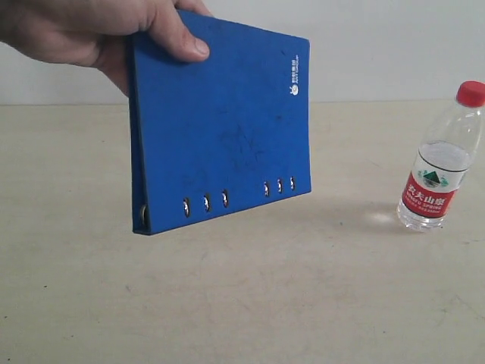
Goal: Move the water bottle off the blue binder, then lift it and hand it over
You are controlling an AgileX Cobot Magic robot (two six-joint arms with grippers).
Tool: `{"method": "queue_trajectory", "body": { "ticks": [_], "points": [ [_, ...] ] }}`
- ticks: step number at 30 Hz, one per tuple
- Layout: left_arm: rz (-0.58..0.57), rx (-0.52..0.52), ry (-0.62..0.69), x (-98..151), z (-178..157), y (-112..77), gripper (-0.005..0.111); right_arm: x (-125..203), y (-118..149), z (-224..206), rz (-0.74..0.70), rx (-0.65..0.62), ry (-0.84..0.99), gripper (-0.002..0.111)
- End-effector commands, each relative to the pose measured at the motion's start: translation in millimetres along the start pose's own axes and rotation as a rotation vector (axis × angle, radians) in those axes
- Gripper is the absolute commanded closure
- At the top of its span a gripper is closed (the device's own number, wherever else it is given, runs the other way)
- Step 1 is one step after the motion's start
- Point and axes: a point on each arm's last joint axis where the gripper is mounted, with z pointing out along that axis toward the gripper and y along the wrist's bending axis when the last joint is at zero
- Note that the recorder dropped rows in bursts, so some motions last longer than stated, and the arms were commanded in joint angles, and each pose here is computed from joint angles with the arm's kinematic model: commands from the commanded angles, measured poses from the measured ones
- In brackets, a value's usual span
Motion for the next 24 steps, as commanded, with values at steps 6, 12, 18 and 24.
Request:
{"method": "queue_trajectory", "body": {
  "ticks": [6, 12, 18, 24],
  "points": [
    [0.018, 0.053, -0.005, 0.4, -0.1, -6.1, 0.102, -0.6, 0.1, -0.3, -0.008, -0.001, -0.009, 0.108],
    [0.039, 0.056, -0.005, 0.5, -0.1, -6.0, 0.102, -0.6, 0.1, -0.3, -0.008, -0.001, -0.009, 0.108],
    [0.051, 0.06, -0.01, 0.1, -0.1, -6.1, 0.102, -0.6, 0.1, -0.3, -0.008, -0.001, -0.009, 0.108],
    [0.053, 0.061, -0.016, -0.4, -0.1, -6.2, 0.102, -0.6, 0.1, -0.3, -0.008, -0.001, -0.009, 0.108]
  ]
}}
